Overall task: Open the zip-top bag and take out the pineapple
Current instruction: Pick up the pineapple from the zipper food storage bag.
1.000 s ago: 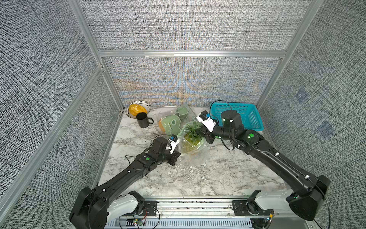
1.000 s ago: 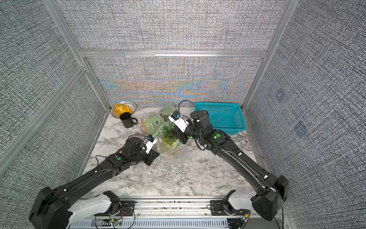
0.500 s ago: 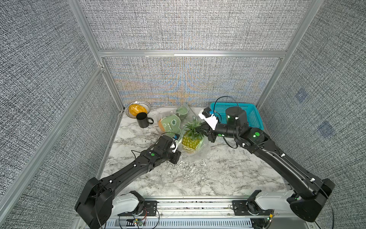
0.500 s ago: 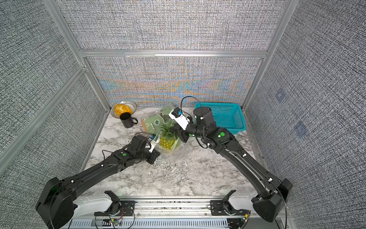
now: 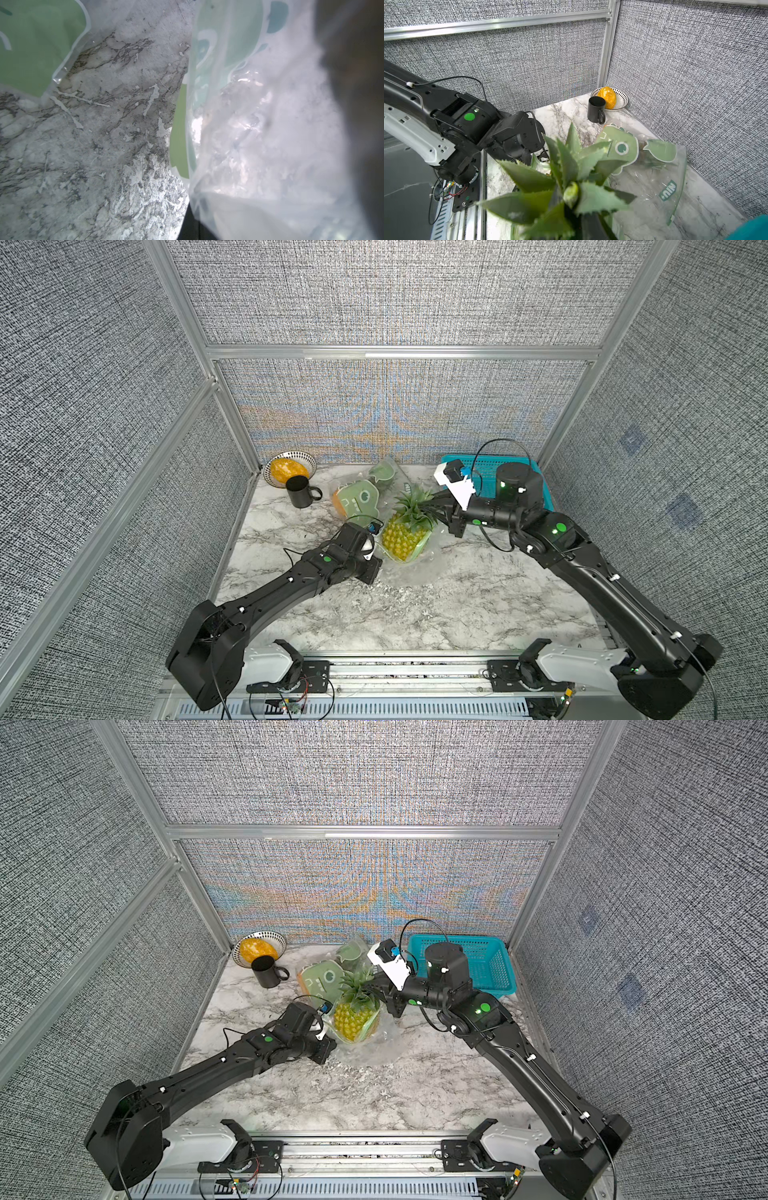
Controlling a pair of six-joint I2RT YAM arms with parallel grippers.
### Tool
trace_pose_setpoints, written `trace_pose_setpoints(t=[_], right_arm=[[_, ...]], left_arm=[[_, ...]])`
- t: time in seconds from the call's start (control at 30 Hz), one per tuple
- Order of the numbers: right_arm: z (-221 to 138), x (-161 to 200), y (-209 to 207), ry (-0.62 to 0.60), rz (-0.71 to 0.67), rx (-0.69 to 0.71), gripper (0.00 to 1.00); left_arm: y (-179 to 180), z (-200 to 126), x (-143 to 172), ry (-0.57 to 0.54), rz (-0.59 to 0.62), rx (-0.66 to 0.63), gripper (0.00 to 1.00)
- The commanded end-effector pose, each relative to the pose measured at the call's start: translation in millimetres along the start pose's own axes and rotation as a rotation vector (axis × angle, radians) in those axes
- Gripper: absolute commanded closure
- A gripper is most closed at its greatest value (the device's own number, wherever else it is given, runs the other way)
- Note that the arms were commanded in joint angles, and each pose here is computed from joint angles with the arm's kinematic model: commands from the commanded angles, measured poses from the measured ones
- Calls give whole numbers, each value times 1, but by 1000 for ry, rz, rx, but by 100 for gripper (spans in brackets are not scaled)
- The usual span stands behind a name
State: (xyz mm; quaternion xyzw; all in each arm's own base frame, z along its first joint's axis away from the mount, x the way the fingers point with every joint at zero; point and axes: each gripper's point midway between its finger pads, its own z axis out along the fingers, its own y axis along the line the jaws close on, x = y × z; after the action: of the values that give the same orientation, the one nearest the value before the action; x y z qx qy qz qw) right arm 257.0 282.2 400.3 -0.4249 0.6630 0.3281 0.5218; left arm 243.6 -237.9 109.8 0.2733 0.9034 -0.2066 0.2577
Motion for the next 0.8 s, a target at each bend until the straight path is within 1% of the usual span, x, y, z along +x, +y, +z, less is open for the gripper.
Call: trace_pose_setpoints(t=[0.0,0.17,0.3,0.47,0.5,0.57,0.6,0.7,0.77], right_arm=[[-15,-58,0,-210,-87,19,100],[-29,-68,-3,-270,-81,25,100],[-30,-66,-11,-259,-69,57,100],[-34,-69,-14,-277,-64,62,100],[-33,-69,-15,-271,-62,66,100],[-29,-63,-20,-236,-54,81,100],[-27,-59,-23,-222,-47,91,100],[-21,-46,-32,-172,-30,125,100],[-17,-34,-40,-128,-15,163,100]], left_arm=[[3,-1,11,47,11,-20,100],[0,-3,11,52,20,-11,100],[-4,-7,9,43,26,4,100],[-5,-12,6,47,41,-4,100],[-4,-13,5,46,40,-9,98],[-7,-17,1,31,41,-5,83],[-7,-20,-2,20,40,-6,73],[-11,-33,-11,-29,48,5,50],[-17,-40,-15,-56,61,29,37]])
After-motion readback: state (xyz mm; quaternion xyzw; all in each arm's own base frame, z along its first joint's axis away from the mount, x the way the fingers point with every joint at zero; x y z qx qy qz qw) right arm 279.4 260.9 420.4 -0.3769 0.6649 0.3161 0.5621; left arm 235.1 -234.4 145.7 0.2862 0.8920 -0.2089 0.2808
